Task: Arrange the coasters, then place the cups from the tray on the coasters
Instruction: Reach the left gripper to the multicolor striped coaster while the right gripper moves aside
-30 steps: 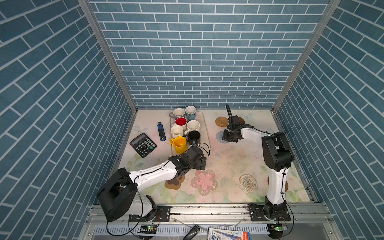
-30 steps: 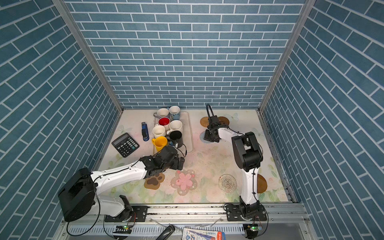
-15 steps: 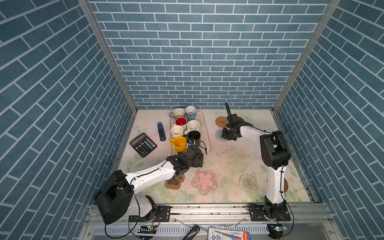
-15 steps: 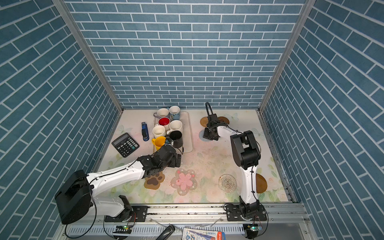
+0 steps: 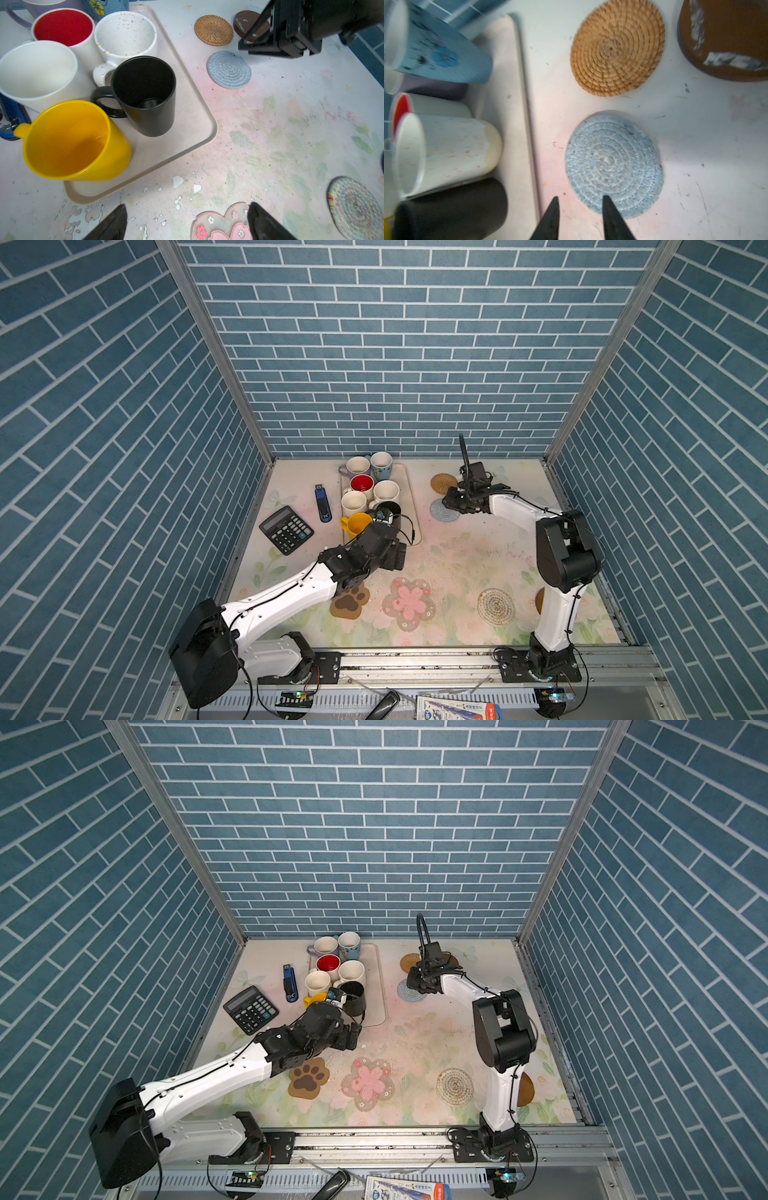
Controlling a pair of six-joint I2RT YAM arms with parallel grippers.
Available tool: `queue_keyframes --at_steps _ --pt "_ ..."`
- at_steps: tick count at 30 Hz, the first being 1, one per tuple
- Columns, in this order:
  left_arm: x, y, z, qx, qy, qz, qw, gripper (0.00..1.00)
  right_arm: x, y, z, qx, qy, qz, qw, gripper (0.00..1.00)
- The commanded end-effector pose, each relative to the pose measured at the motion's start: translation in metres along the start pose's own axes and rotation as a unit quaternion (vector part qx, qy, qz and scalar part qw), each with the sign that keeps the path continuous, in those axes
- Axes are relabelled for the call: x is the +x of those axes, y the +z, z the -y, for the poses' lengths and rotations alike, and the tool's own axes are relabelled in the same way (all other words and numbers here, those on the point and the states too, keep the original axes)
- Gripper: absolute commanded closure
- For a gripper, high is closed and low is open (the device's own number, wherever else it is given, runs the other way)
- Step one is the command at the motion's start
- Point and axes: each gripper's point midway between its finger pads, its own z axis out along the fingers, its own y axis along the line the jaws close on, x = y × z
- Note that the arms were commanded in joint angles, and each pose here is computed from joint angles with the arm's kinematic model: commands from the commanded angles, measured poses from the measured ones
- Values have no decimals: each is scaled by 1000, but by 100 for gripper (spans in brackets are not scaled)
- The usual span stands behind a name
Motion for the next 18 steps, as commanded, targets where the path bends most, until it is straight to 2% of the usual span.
queue_keyframes --at_steps 1,7,10,13,18 --pt "6 -5 21 32 48 -40 998 15 -10 -30 -11 -22 -15 36 999 55" --pt "16 -2 77 76 124 -77 986 14 5 -74 10 -35 13 58 998 39" --pt "22 3 108 107 164 -90 977 19 21 -96 32 -36 38 70 996 31" --pt "28 9 137 143 191 -103 966 27 43 -113 49 -41 53 81 995 25" --pt "34 26 168 167 222 -126 952 54 60 -146 79 -26 88 135 987 22"
